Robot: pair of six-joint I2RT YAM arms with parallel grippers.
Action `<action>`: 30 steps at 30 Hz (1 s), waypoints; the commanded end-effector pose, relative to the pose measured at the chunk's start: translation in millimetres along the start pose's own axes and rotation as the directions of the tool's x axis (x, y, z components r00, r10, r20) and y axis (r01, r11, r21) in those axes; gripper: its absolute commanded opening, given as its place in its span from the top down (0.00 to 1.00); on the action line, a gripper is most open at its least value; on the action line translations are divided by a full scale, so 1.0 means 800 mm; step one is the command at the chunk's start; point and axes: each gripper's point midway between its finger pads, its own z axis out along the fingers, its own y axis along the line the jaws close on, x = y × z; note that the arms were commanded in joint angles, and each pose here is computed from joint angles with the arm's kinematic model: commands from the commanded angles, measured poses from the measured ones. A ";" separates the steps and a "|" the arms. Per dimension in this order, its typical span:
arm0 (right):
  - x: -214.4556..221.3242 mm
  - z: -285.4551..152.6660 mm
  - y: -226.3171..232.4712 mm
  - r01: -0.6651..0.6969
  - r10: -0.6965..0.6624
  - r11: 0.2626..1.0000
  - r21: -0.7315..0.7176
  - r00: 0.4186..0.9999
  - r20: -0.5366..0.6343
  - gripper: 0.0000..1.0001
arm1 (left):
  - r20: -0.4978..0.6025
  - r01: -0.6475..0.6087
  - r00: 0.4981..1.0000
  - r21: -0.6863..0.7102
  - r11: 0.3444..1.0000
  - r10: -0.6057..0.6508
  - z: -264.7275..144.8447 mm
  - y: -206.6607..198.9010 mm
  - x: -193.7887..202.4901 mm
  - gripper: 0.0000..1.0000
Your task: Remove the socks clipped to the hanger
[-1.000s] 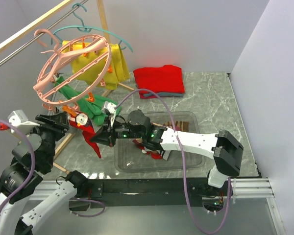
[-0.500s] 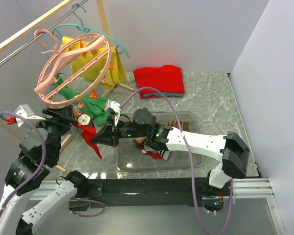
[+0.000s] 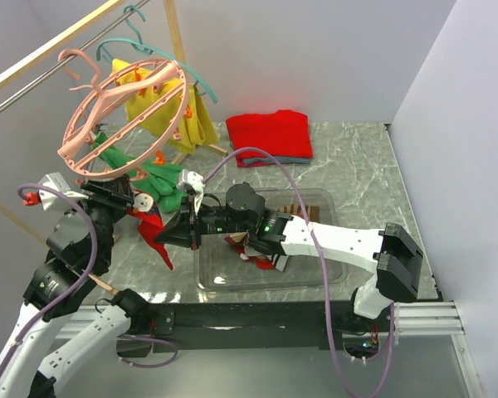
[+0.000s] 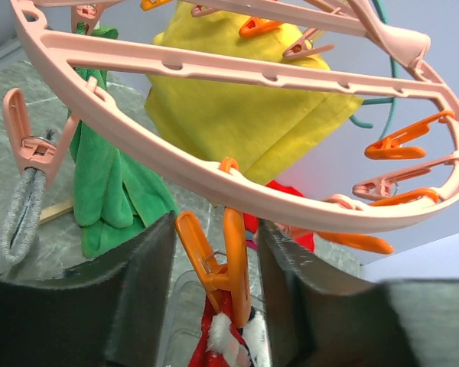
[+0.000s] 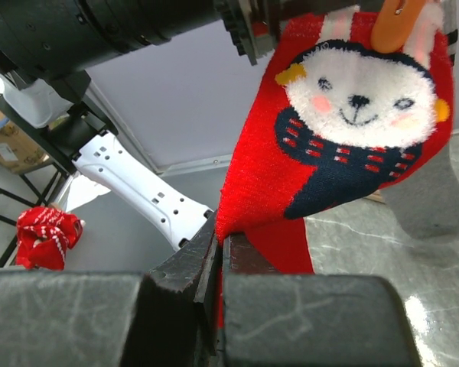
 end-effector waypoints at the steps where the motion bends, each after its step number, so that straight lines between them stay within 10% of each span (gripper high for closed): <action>1: -0.034 -0.009 0.024 0.041 -0.039 0.998 -0.046 0.998 0.052 1.00 | 0.042 -0.009 0.999 0.022 1.000 0.009 0.007 -0.009 -0.007 0.53; 18: 0.007 -0.028 -0.019 0.025 -0.023 0.990 0.138 1.000 -0.015 1.00 | 0.071 -0.035 0.997 0.019 0.999 0.034 -0.009 -0.003 -0.032 0.99; 30: 0.077 -0.217 -0.173 -0.059 0.105 0.697 0.714 0.994 -0.021 1.00 | 0.043 -0.022 0.999 0.067 0.998 0.020 -0.019 -0.016 -0.040 0.95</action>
